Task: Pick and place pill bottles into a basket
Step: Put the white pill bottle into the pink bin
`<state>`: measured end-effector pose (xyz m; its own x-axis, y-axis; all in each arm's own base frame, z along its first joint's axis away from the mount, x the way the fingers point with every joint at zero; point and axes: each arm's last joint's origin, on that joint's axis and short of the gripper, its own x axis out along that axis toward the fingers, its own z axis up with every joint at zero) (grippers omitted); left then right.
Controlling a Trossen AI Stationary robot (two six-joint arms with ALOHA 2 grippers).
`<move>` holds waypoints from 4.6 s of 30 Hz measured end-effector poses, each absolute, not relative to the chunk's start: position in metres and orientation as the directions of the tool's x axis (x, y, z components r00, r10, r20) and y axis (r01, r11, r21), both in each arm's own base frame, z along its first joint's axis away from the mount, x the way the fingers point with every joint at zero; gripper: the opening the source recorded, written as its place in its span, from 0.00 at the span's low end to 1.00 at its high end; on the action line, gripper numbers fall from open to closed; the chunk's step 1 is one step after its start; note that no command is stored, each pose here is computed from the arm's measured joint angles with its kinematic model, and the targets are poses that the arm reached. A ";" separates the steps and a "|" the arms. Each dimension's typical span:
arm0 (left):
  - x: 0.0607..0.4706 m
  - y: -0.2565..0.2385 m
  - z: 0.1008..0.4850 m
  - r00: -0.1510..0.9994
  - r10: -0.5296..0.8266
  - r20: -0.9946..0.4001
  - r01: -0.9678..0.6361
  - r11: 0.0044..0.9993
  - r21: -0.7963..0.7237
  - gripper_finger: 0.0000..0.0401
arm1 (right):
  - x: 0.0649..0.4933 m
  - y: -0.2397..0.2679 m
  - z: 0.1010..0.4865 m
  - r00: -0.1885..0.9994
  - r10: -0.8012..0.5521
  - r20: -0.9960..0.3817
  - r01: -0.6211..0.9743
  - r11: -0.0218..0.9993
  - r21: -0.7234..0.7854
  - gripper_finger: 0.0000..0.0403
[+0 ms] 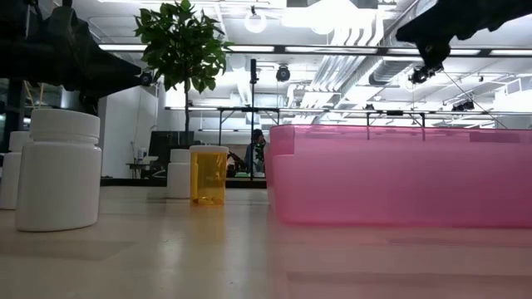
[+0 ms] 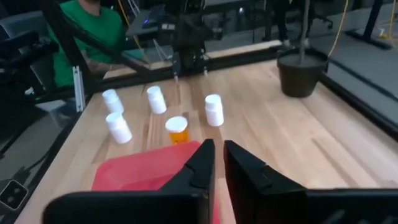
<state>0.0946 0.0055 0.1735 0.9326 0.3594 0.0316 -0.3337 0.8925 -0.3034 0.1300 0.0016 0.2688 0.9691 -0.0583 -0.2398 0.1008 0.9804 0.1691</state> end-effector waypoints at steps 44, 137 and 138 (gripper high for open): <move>0.095 0.005 0.173 0.933 0.359 0.022 -0.336 0.893 -0.299 0.41 | 0.097 -0.001 0.171 0.992 -0.116 0.052 0.099 0.961 0.258 0.00; 0.212 -0.005 0.269 0.759 0.305 -0.576 -0.353 0.935 0.030 0.74 | 0.097 -0.001 0.170 0.993 -0.114 0.042 0.099 0.962 0.256 0.01; 0.214 -0.005 0.267 0.751 0.307 -0.584 -0.354 0.935 0.036 0.77 | 0.097 -0.001 0.170 0.993 -0.114 0.041 0.099 0.962 0.256 0.01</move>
<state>0.2140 -0.0050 0.2670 0.7515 0.3072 -0.5839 -0.3538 0.9346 0.0364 0.0974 -0.0011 0.1696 0.9927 -0.1136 0.0413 0.0994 0.9616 0.2558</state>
